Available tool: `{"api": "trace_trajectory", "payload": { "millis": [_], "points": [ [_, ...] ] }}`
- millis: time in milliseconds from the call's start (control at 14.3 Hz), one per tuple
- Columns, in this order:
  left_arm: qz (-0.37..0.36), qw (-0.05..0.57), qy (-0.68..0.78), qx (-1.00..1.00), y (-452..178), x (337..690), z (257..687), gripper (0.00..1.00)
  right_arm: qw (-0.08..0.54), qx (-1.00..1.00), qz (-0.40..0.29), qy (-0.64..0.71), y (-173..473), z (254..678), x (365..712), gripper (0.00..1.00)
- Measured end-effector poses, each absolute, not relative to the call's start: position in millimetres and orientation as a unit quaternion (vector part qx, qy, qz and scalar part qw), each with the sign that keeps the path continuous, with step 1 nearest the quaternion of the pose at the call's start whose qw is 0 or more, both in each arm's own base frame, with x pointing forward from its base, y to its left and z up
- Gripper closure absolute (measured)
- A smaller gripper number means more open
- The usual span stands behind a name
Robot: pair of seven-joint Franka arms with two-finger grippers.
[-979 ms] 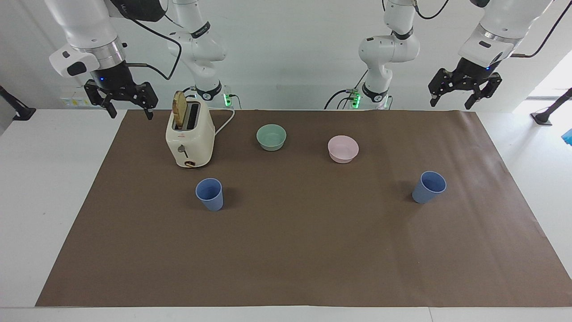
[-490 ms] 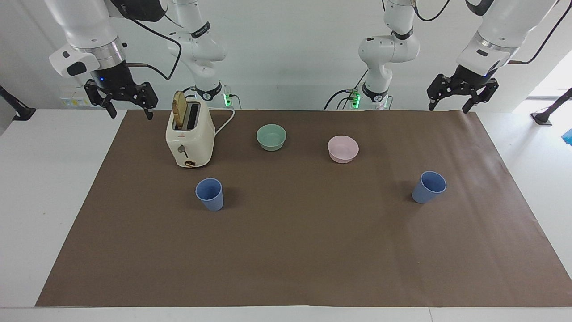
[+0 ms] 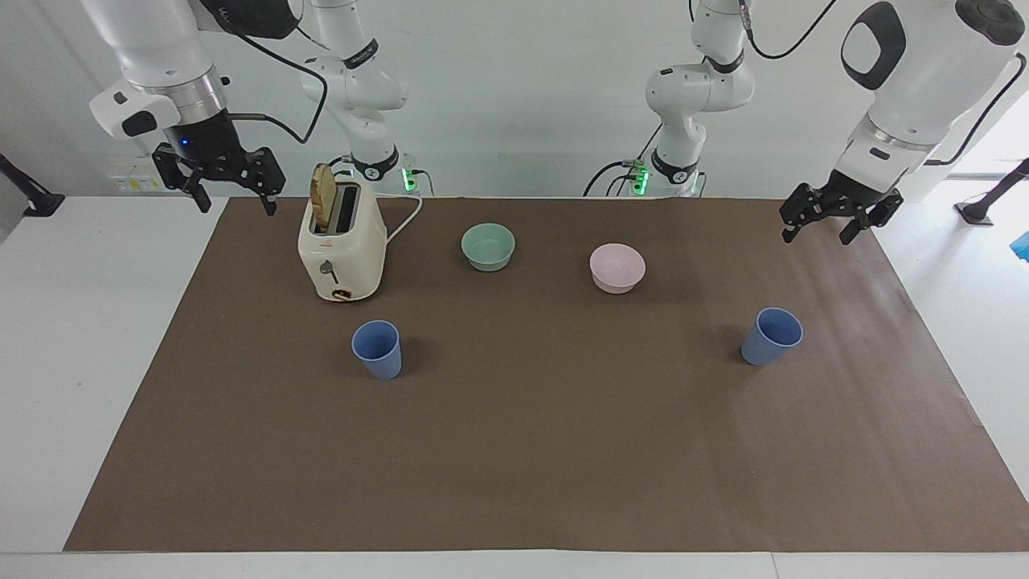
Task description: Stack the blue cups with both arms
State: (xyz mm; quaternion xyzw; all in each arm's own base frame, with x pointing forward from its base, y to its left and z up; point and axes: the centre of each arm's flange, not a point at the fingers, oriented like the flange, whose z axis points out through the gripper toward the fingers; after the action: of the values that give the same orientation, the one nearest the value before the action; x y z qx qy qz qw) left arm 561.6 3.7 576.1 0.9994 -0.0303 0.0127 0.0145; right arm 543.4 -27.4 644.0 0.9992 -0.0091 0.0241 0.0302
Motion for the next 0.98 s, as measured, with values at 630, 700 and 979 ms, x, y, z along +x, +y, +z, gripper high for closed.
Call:
{"api": "trace_trajectory", "payload": {
  "millis": [630, 700, 979],
  "points": [
    [0.000, 0.021, 0.038, 0.999, 72, 598, 422, 0.00, 0.030, 0.999, 0.024, -0.009, -27, 644, 543, 0.00],
    [-0.001, 0.023, 0.044, 0.999, 70, 596, 411, 0.00, 0.030, 0.999, 0.024, -0.008, -27, 644, 543, 0.00],
    [0.007, 0.023, 0.050, 0.998, 60, 589, 383, 0.00, 0.030, 0.999, 0.024, -0.008, -27, 644, 543, 0.00]
  ]
}}
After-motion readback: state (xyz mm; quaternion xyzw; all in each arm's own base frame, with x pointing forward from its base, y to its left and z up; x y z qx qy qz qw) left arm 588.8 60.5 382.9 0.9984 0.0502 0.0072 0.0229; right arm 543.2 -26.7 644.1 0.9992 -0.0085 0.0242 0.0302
